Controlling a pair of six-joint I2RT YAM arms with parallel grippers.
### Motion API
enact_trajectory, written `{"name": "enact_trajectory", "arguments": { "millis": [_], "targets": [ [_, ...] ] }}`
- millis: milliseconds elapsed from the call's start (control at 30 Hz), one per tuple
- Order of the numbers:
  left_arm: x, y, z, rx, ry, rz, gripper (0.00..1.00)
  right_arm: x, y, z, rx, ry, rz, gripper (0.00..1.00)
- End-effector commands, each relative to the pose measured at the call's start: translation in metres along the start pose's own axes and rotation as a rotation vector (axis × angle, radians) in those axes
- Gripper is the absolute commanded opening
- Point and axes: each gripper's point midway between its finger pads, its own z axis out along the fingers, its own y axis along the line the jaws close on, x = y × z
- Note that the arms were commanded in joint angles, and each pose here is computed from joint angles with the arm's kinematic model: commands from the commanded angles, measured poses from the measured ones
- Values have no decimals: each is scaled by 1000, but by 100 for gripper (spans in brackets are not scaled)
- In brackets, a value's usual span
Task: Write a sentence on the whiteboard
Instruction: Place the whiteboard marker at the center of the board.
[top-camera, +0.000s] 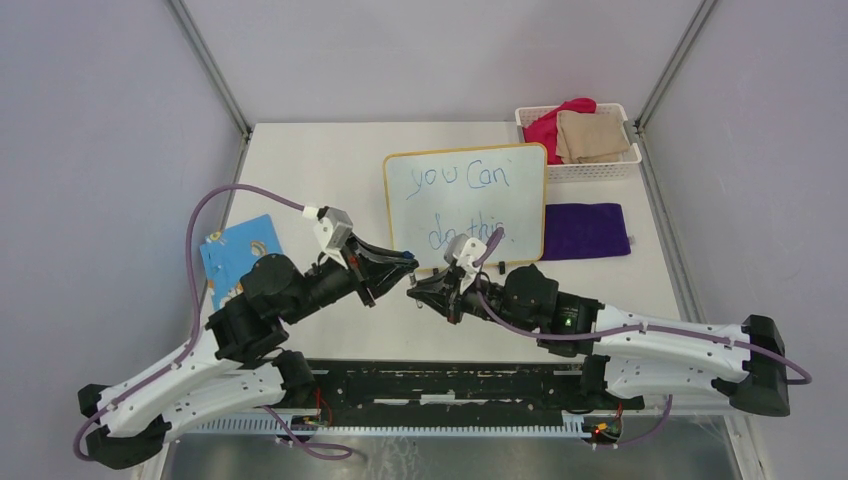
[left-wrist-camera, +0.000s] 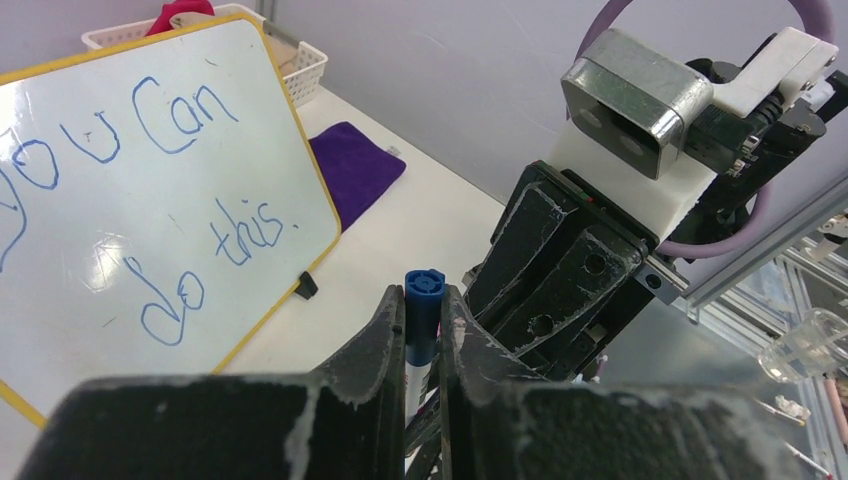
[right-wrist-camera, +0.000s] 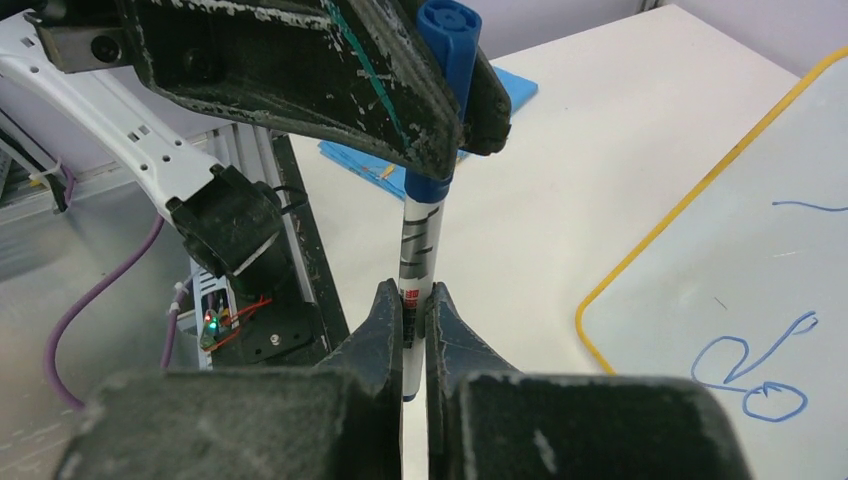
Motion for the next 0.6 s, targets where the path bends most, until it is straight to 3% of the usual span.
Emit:
{"name": "enact_trajectory", "arguments": {
  "millis": [0,33,133,300,333,400,567],
  "targets": [
    [69,-10,-10,63,231,-147,2,-119,1,-16,-4,-386,-13,0],
    [65,-9,-12,53,215,-145,7,-119,2,-15,-12,-381,-21,0],
    [41,-8,-16,29,144,-127,38,-115,7,-12,-41,-352,-44,0],
    [-4,-9,-27,0,0,-122,62,-114,7,-12,-41,-311,-83,0],
    [-11,-10,-29,-1,-26,-121,72,-114,8,-12,-48,-303,-90,0],
    [-20,-8,-33,-13,-64,-116,77,-114,12,-13,-68,-294,-94,0],
    [-41,-3,-38,-45,-149,-88,77,-102,21,-7,-119,-254,-79,0]
  ]
}}
